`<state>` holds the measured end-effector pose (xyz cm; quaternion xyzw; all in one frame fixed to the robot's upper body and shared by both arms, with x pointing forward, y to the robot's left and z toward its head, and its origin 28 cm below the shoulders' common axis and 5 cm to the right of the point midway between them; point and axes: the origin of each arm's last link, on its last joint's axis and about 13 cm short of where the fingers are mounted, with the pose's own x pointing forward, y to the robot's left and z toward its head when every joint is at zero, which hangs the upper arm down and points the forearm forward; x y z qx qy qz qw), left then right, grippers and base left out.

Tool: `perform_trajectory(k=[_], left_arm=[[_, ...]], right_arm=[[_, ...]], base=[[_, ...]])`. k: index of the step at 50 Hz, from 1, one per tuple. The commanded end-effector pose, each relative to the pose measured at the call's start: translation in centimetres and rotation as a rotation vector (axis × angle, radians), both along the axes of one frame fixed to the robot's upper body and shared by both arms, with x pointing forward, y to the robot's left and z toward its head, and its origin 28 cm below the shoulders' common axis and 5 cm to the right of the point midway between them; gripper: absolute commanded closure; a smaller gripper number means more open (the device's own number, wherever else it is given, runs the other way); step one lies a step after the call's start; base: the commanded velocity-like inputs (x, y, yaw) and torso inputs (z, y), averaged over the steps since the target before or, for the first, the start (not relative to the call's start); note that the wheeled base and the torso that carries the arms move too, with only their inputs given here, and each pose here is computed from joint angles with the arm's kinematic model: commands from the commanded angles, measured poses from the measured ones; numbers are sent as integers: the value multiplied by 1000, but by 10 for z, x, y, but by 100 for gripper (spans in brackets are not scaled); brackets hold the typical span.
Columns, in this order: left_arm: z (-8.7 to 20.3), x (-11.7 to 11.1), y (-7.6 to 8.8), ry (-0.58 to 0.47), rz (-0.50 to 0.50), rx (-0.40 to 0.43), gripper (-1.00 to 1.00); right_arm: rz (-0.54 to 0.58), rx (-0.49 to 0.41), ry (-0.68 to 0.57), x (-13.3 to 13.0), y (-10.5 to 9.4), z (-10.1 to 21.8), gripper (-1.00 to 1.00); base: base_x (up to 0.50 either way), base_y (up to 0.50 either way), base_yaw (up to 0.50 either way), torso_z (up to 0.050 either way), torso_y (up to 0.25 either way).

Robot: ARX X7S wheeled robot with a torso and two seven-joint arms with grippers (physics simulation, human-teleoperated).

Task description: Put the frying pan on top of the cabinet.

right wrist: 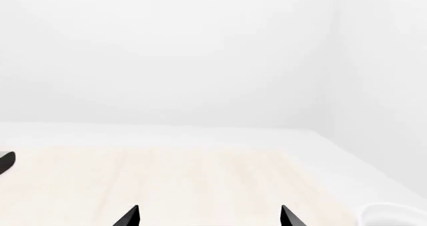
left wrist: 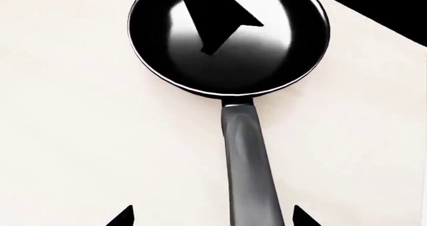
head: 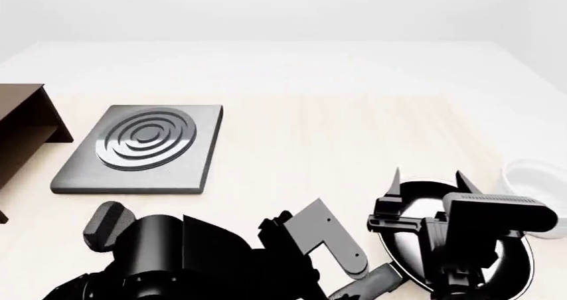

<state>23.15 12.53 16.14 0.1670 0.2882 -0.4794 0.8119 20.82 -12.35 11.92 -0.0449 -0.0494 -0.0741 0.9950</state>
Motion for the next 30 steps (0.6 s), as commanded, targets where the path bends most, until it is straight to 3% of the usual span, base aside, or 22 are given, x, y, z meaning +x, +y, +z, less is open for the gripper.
perform_trajectory(k=[1, 20, 30], left_arm=[[-12, 0, -6, 30, -32, 18, -100], [-20, -13, -16, 108, -108, -5, -100], [-43, -2, -23, 195, -25, 93, -100]], right_arm=[[8, 1, 4, 0, 1, -1, -100], [8, 7, 10, 0, 0, -3, -100], [20, 4, 9, -1, 2, -3, -100]], base=[[0, 0, 0, 0, 0], [0, 0, 0, 0, 0], [0, 0, 0, 0, 0]])
